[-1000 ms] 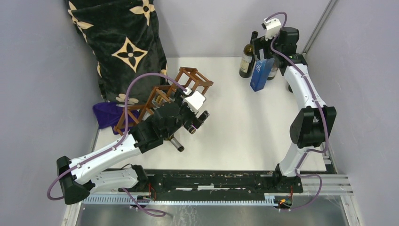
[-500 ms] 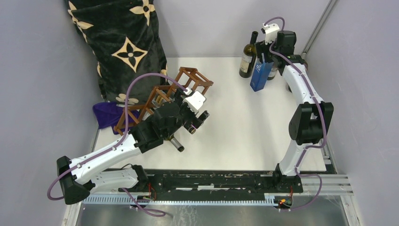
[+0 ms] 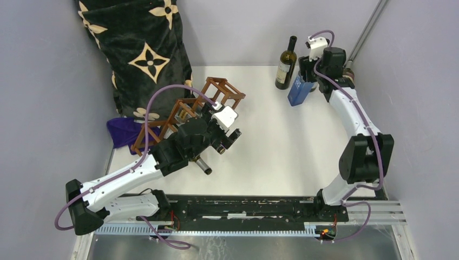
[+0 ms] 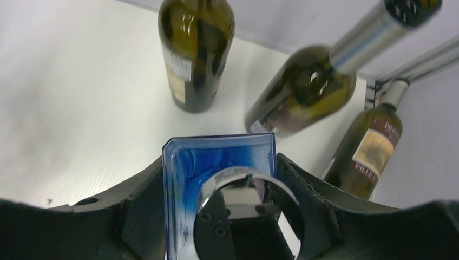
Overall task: Put the wine bottle on the wine rack
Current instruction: Pick up the wine bottle from the center of the board.
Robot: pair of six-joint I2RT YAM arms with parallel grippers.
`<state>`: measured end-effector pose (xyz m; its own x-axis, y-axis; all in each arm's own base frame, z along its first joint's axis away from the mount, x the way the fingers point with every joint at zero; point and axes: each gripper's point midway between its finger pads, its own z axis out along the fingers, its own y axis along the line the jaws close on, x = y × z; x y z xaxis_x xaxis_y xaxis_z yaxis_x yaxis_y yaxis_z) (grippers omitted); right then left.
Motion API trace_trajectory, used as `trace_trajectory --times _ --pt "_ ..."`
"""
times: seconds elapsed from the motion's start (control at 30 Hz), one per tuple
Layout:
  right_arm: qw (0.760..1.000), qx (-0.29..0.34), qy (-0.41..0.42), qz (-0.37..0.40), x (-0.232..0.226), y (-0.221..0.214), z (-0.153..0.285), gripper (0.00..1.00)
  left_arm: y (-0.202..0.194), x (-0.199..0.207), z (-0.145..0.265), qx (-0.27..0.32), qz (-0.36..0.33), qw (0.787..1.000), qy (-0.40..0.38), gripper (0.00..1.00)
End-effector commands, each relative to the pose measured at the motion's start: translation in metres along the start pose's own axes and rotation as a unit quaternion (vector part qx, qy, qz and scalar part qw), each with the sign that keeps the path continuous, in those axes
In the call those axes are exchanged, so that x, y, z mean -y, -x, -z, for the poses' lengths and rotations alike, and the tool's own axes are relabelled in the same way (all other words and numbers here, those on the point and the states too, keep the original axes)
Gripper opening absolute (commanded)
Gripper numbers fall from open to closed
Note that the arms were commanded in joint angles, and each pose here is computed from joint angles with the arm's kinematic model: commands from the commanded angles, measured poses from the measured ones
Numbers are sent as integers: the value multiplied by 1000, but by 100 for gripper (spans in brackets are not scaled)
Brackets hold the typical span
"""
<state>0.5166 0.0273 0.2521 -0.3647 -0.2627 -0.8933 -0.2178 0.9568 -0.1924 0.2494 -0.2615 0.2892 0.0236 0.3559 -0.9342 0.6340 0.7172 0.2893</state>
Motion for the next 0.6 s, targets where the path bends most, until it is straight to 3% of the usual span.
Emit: trace_trajectory --times 0.0,0.07,0.3,0.57 --pt "997 63 0 -45 -6 25 49 4 14 7 -2 33 -2 999 -26 100" --pt "995 82 9 -64 -13 25 64 0 17 17 -1 43 0 998 -53 100" --pt "983 134 23 -122 -29 0 115 0 21 64 5 90 -39 978 -184 100" --pt "960 194 75 -189 -51 -4 168 0 9 95 -8 72 -78 960 -258 100"
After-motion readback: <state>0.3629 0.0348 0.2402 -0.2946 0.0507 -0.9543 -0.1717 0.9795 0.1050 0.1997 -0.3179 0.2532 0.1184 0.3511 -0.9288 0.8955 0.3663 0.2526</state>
